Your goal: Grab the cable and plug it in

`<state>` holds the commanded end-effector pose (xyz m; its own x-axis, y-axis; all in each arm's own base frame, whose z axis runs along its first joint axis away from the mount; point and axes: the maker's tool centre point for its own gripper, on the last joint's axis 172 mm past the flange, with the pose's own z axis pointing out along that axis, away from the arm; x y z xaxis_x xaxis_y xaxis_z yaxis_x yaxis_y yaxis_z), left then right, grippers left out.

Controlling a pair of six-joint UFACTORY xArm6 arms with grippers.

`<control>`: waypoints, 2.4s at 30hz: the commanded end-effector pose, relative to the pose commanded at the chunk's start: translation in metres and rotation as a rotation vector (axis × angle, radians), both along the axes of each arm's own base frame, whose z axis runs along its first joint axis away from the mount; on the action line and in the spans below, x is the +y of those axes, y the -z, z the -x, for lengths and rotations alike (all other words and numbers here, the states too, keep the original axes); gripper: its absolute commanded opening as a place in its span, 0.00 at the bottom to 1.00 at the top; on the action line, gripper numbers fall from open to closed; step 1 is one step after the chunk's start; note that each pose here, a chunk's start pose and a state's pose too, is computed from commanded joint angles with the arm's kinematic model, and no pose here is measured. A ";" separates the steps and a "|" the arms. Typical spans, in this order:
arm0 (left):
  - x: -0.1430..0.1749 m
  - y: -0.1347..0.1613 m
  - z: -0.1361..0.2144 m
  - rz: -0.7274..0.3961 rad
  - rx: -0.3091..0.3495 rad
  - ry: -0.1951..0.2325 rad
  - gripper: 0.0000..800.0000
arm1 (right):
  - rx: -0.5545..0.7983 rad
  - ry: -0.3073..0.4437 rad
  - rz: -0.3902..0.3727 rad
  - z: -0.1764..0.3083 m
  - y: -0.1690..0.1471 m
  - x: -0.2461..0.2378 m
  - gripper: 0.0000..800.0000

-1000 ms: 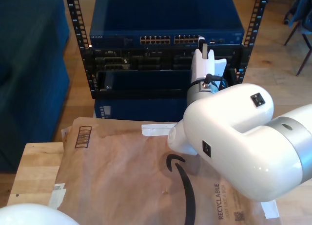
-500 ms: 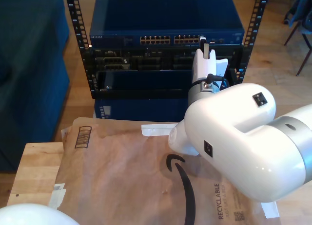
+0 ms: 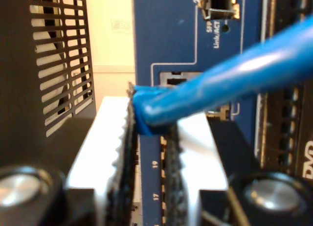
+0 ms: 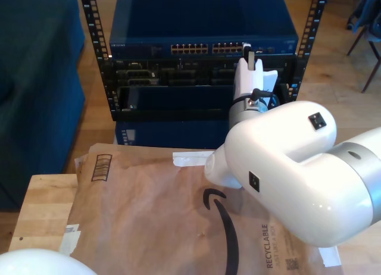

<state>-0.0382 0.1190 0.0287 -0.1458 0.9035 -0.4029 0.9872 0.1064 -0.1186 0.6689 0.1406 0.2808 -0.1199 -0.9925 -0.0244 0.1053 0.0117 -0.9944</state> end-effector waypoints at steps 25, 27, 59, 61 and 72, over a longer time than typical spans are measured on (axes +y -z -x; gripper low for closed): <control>0.000 0.000 0.000 0.000 0.000 0.000 1.00 | 0.012 -0.002 0.003 0.002 0.006 0.000 0.00; 0.000 0.000 0.000 0.000 0.000 0.000 1.00 | 0.011 -0.003 0.004 0.002 0.005 0.001 0.00; 0.000 0.000 0.000 0.000 0.000 0.000 1.00 | 0.006 0.000 0.001 0.000 0.004 -0.002 0.00; 0.000 0.000 0.000 0.000 0.000 0.000 1.00 | 0.006 0.000 0.001 0.000 0.004 -0.002 0.00; 0.000 0.000 0.000 0.000 0.000 0.000 1.00 | 0.006 0.003 0.001 0.000 0.003 -0.004 0.00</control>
